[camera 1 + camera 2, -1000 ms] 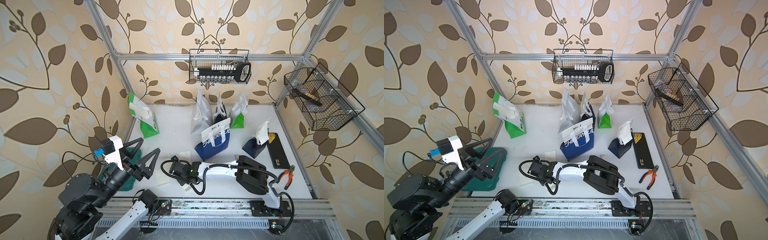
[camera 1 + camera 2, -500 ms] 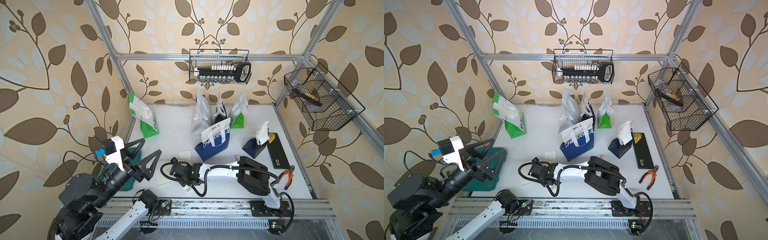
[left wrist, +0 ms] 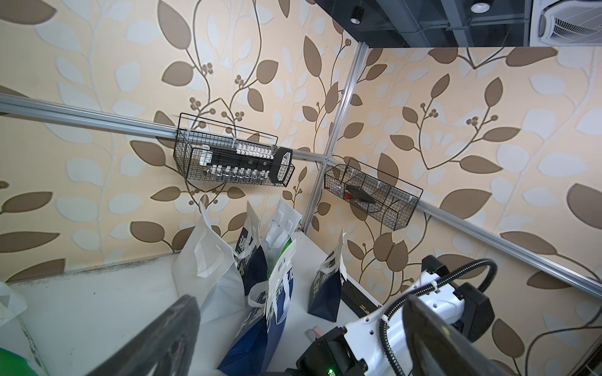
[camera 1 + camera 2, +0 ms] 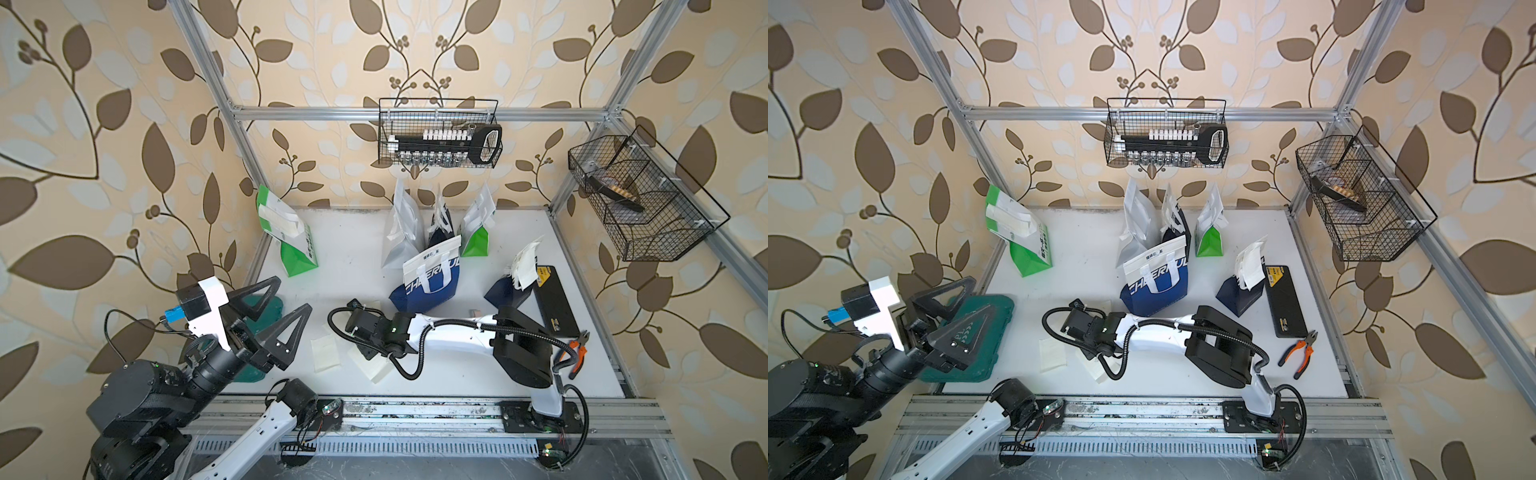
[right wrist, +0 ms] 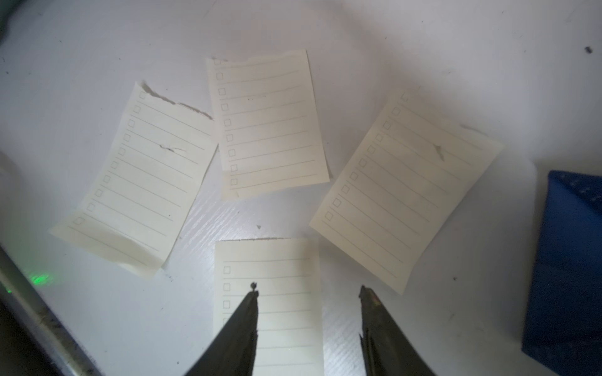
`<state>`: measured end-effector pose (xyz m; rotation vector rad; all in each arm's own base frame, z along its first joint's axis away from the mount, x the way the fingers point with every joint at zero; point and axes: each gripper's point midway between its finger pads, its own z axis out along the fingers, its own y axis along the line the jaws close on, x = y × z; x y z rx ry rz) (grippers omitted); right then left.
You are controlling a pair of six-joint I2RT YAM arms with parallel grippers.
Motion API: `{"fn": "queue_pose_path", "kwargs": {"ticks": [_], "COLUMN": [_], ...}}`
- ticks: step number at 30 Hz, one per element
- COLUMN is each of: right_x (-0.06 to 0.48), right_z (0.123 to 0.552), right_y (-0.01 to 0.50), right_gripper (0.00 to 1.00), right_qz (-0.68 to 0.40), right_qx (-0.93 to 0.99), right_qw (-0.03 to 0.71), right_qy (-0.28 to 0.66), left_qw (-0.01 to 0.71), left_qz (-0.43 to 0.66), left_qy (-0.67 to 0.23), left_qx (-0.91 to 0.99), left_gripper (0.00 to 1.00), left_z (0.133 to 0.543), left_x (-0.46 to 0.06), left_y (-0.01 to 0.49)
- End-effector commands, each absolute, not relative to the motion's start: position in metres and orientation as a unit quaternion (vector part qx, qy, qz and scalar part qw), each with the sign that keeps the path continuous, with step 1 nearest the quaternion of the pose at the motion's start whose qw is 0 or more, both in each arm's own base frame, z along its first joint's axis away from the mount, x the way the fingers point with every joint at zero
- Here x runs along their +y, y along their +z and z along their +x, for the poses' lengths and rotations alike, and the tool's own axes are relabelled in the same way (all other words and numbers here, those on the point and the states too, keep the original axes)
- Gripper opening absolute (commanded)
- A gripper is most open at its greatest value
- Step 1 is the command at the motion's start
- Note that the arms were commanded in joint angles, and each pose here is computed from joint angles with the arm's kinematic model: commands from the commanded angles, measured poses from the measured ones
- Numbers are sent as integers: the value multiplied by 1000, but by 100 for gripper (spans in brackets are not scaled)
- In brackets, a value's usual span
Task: Staple the receipts to the bags
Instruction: Pick up the receipt from the center of the board.
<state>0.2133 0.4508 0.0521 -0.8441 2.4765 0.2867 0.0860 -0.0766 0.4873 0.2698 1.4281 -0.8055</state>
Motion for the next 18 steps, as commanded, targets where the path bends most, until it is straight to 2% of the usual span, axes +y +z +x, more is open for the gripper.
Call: {"fn": "queue_pose_path", "kwargs": {"ticks": [1,7,13,16,18], "right_x": [448,439,429,426,425], "right_z": [211,209,189,178,174], "right_y": [31,5,-28,-44,-49], "right_gripper": [50,49,46,38,27], "right_qz": [-306,-320,-340,-347,-347], "right_qx": [923,927,929,930,930], "right_qw": [218,193,141,118,114], "right_qy": [90,44,30,30,31], "left_qw": [677,679,690,689,687], "left_qz": [135,137,129,131,131], "left_qy": [-371,-369,-363,-366,-365], "left_qx": [622,619,612,612,614], "left_gripper": [97,97,97,97,97], "left_z": [83,80,76,75,76], "left_x": [-82,-80,-73,-73,-74], "left_y": [498,501,505,505,503]}}
